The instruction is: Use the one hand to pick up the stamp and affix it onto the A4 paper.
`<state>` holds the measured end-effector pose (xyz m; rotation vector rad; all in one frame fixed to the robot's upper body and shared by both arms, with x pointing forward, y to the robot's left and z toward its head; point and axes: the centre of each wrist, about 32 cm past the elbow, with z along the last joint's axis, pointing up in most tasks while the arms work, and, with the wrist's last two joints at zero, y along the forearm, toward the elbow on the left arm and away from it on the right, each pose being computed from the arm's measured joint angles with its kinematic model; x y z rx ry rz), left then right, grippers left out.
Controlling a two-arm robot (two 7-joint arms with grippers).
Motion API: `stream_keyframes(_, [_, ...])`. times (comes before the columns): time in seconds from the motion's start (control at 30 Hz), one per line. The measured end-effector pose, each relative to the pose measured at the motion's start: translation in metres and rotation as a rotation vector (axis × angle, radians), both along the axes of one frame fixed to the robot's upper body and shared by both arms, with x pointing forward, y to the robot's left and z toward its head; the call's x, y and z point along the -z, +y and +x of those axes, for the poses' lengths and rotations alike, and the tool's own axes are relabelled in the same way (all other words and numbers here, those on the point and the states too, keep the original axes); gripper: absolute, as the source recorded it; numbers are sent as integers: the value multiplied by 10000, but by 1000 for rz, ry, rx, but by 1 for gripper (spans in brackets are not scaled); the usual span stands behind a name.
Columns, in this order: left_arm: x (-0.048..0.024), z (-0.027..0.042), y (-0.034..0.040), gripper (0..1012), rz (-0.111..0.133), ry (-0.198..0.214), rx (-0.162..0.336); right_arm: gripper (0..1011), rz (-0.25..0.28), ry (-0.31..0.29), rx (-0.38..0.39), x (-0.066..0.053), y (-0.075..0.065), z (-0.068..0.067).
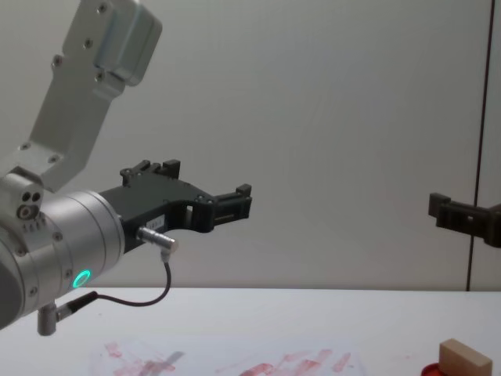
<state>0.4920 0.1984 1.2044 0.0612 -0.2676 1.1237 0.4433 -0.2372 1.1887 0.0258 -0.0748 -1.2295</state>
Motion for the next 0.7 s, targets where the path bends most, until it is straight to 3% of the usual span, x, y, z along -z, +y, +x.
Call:
stream_keyframes(0.37, [0,0,0,1002,0,0,0,1001,-20,35,-22,46,-55,39])
stream_keyframes(0.7, [0,0,0,1002,0,0,0,1001,-70,113,-65,187,-149,116])
